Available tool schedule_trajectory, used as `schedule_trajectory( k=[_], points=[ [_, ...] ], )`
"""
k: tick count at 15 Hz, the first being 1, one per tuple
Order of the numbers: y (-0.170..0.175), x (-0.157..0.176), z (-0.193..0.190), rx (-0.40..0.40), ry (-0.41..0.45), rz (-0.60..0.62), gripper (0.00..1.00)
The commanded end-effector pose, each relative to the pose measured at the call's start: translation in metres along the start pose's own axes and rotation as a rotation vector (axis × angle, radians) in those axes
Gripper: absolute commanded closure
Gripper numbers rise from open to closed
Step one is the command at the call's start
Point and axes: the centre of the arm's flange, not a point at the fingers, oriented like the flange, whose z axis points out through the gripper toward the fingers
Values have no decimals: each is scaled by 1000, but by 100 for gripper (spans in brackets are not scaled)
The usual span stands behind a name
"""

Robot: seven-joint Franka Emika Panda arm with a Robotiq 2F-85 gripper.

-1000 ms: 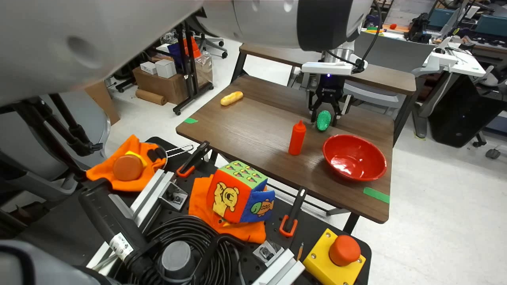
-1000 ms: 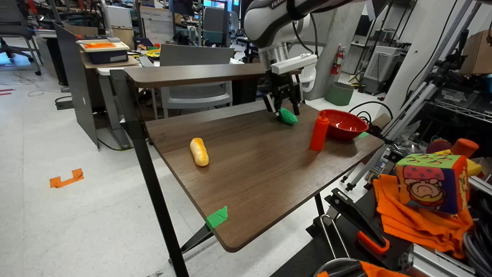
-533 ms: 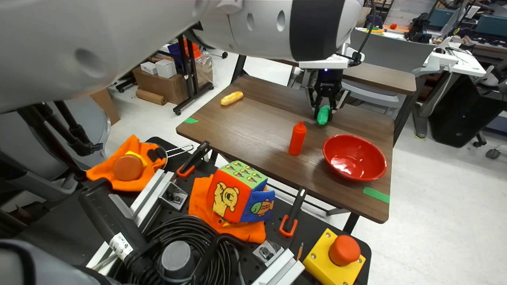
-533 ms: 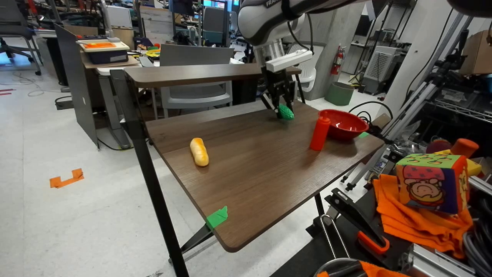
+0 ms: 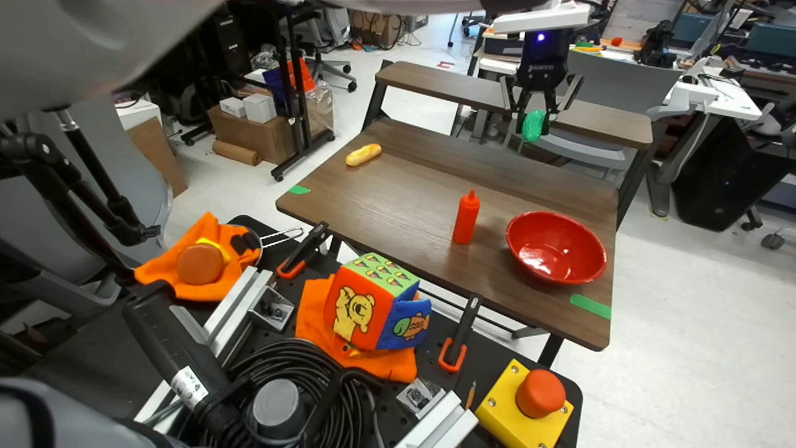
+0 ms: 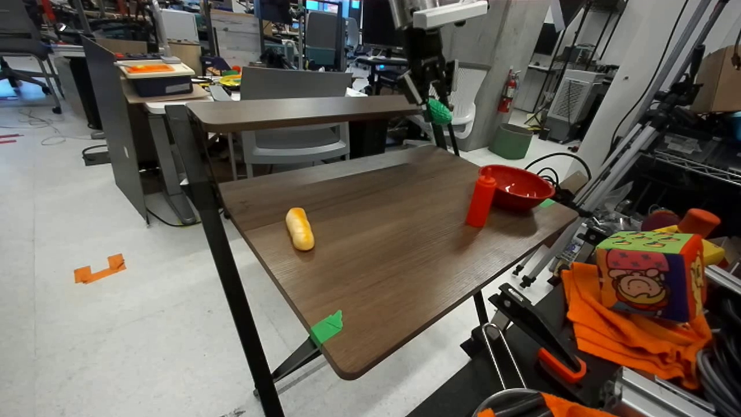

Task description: Put the green object in the bowl

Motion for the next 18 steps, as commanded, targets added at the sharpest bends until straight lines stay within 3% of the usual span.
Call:
schedule_trajectory(
  k=[1, 7, 14, 18],
  points=[
    [45, -59, 7, -10, -87, -9, 80],
    [94, -82, 54, -10, -137, 8, 80],
    [97, -111, 137, 2, -281, 46, 80],
    [94, -127, 175, -13, -310, 46, 80]
  ],
)
